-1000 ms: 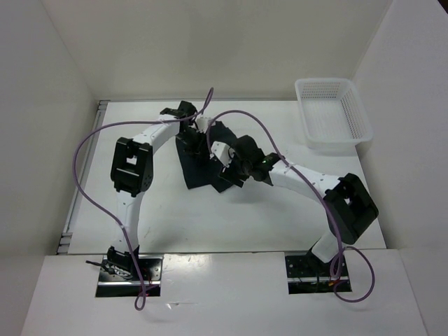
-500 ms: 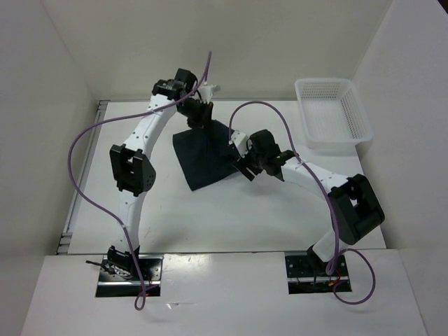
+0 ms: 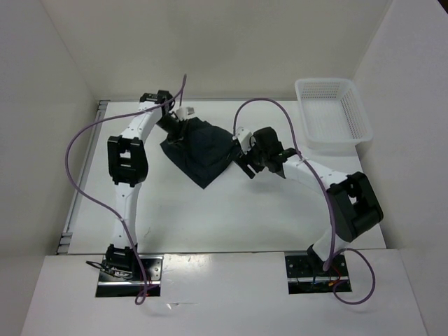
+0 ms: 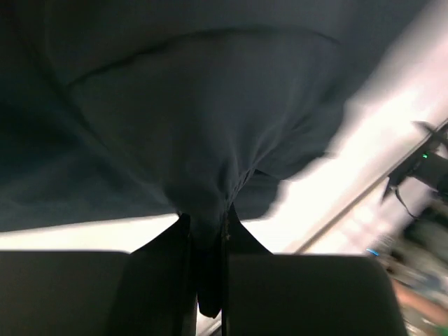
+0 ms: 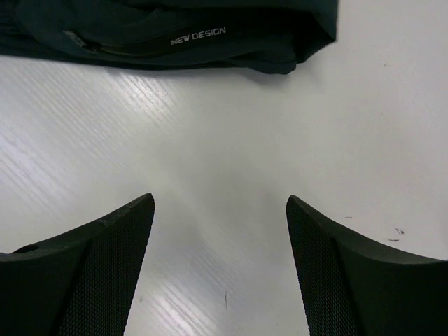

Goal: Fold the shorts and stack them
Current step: Fold the shorts

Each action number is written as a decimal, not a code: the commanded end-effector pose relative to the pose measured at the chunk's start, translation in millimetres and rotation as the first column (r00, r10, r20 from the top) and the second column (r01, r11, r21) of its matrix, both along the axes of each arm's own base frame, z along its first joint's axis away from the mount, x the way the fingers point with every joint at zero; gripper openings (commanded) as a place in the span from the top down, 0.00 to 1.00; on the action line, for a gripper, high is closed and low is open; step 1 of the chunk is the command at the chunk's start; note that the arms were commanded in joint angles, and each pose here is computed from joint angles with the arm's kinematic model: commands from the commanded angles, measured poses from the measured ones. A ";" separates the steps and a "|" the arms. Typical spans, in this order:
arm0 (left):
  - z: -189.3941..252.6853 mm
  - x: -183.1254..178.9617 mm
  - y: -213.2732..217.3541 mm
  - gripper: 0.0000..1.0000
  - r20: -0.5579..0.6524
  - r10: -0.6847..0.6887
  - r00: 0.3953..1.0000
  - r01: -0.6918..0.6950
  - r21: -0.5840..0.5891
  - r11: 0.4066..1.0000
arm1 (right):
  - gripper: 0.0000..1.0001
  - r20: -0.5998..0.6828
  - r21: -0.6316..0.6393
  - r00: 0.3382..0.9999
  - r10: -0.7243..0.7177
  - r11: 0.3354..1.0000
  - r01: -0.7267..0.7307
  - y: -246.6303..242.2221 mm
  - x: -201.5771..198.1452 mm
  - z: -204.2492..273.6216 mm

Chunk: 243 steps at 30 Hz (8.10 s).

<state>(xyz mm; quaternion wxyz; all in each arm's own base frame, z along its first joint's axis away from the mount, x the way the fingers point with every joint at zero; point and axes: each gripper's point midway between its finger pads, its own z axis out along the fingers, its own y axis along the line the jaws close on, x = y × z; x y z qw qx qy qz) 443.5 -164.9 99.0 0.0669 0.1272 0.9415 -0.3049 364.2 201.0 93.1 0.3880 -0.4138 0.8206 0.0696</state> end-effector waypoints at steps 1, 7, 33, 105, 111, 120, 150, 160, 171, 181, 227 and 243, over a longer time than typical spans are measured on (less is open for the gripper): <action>-5.2 -4.2 24.7 0.93 -0.086 0.065 0.994 -0.073 -0.098 0.993 | 0.19 0.062 0.069 0.998 -0.004 0.998 0.000 17.3 22.0 21.9; -9.3 -7.8 38.9 0.85 -0.098 0.104 0.990 -0.120 -0.166 0.979 | 0.19 0.174 0.073 0.983 0.052 0.995 -0.066 62.9 27.4 56.9; 1.2 -3.5 43.9 0.74 0.040 0.108 0.993 -0.103 -0.114 0.988 | 0.33 0.143 0.092 0.943 0.300 0.945 -0.314 226.9 23.1 21.4; 3.0 -0.2 85.3 0.71 0.115 0.173 0.978 -0.179 0.044 0.983 | 1.00 -0.063 -0.039 0.843 0.535 0.842 -0.537 214.9 -72.3 -15.1; 23.7 -2.4 84.3 0.48 0.114 0.184 0.976 -0.182 -0.024 0.983 | 0.65 -0.055 -0.048 0.836 0.546 0.835 -0.548 225.0 -64.0 -21.2; 31.6 5.0 92.4 0.35 0.095 0.214 0.972 -0.203 -0.114 0.972 | 0.44 -0.013 0.081 0.786 0.618 0.784 -0.615 261.6 -72.4 37.4; -33.4 -10.9 83.5 0.74 0.105 0.142 0.984 -0.159 0.173 0.972 | 0.29 -0.268 0.205 0.963 0.016 0.978 0.041 108.6 73.7 -31.7; -45.5 -12.2 85.3 0.71 0.080 0.143 0.986 -0.156 0.188 0.970 | 0.49 -0.379 0.151 0.925 -0.008 0.986 0.071 86.6 31.6 -70.2; -41.6 -4.2 46.1 0.56 0.113 0.066 0.991 -0.082 0.144 0.986 | 0.65 -0.506 0.262 0.857 0.093 0.964 0.050 69.8 -66.3 -38.9; 28.1 20.0 55.1 0.20 0.299 0.099 0.949 -0.127 0.078 0.989 | 0.37 -0.291 0.290 0.950 0.115 0.957 -0.027 84.7 -14.1 25.5; -53.9 55.5 41.7 0.77 0.117 0.101 0.988 -0.092 -0.083 0.992 | 0.87 -0.575 0.236 0.817 0.050 0.966 0.107 42.9 -96.6 -61.3; 46.3 2.1 49.5 0.00 0.299 0.101 0.949 -0.103 -0.009 0.995 | 0.25 -0.331 0.207 0.943 0.028 0.977 0.044 39.5 -34.3 6.1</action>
